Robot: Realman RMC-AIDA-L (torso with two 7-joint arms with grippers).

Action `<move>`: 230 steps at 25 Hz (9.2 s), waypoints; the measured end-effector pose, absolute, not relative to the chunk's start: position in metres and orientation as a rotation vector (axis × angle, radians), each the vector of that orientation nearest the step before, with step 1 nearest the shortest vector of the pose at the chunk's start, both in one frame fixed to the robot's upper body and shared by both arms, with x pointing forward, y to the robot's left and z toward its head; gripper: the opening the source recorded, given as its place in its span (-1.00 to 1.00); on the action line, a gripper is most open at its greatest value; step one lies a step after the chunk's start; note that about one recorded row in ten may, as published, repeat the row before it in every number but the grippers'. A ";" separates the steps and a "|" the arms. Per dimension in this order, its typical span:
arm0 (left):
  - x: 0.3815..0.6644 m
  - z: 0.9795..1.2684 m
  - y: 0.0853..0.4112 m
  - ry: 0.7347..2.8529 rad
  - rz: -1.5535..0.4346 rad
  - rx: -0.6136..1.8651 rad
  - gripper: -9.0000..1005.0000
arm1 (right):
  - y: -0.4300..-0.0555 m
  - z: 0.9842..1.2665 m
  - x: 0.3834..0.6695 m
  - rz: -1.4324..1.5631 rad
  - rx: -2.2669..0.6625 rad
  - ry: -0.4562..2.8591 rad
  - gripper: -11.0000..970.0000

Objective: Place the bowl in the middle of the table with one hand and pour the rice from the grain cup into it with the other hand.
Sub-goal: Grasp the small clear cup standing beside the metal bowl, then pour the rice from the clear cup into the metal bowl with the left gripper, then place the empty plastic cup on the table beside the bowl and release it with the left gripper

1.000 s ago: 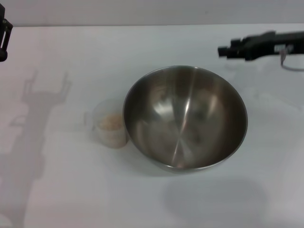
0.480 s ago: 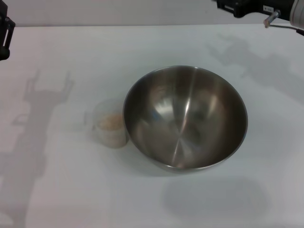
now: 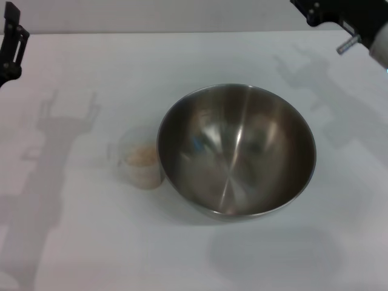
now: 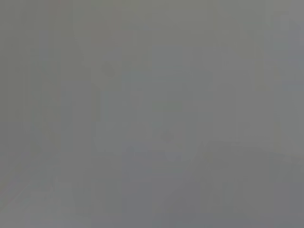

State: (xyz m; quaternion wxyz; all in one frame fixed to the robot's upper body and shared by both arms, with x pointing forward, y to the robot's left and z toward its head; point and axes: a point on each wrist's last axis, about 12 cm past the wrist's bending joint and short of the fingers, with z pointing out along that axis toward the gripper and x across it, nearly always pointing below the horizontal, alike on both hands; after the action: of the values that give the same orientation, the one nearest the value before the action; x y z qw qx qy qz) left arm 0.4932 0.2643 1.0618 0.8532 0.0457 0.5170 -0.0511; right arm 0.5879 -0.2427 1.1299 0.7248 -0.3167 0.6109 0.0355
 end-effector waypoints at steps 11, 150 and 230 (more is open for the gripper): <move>0.486 1.056 0.257 1.116 -0.148 0.121 0.42 | -0.304 1.090 0.555 0.047 -0.368 1.290 0.03; 0.500 1.061 0.164 0.716 0.447 1.024 -0.92 | -0.345 1.058 0.543 -0.041 -0.185 1.437 0.03; 0.514 1.063 0.159 0.938 0.381 0.918 -0.92 | -0.345 1.057 0.542 -0.040 -0.192 1.432 0.03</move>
State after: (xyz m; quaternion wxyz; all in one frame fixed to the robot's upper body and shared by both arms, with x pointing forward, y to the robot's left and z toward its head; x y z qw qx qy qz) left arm 0.5141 0.1595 1.0628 0.7755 0.4239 0.4334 0.1762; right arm 0.5420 -0.3449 1.0569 0.7500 -0.0880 0.6553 -0.0185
